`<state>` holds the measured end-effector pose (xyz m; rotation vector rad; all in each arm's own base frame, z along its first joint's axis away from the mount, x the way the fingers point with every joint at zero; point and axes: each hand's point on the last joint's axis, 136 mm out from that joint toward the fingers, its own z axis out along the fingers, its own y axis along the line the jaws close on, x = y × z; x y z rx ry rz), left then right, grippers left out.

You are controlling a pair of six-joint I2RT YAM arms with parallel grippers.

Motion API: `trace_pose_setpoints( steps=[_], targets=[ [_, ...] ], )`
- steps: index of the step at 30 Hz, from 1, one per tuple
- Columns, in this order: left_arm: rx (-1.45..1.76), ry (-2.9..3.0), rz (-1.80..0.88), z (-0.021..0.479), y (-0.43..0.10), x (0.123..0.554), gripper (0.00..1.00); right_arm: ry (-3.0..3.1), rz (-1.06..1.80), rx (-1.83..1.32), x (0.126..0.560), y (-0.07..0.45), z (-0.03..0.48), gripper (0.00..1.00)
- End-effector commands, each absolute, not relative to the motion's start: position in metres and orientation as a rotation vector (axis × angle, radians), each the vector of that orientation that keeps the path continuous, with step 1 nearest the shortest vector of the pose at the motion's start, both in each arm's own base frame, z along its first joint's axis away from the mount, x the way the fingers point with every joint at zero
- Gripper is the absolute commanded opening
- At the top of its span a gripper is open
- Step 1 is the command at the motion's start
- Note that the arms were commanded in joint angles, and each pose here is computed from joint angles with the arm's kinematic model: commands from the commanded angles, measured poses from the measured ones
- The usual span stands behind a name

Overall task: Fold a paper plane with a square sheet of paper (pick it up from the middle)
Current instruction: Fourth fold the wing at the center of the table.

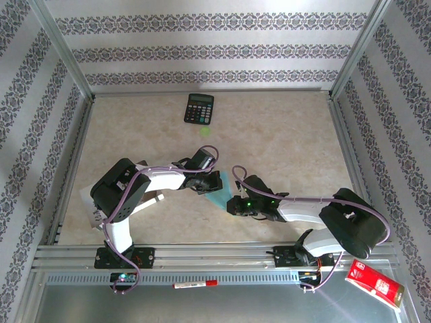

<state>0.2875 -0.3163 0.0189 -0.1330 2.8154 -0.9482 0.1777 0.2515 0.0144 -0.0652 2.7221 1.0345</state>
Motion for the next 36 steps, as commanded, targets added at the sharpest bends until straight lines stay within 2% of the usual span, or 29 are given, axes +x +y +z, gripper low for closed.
trace_pose_setpoints(
  steps=[1,31,36],
  targets=[
    [-0.150,2.889,-0.803,-0.007,-0.302,0.280,0.03,2.834,0.947,-0.034,0.153,0.233,-0.011,0.10],
    [-0.175,2.934,-0.704,-0.028,-0.284,0.276,0.02,2.927,0.860,0.003,0.109,0.200,-0.026,0.08],
    [-0.178,2.936,-0.709,-0.027,-0.285,0.276,0.02,2.884,0.896,-0.016,0.112,0.202,-0.012,0.07]
  ],
)
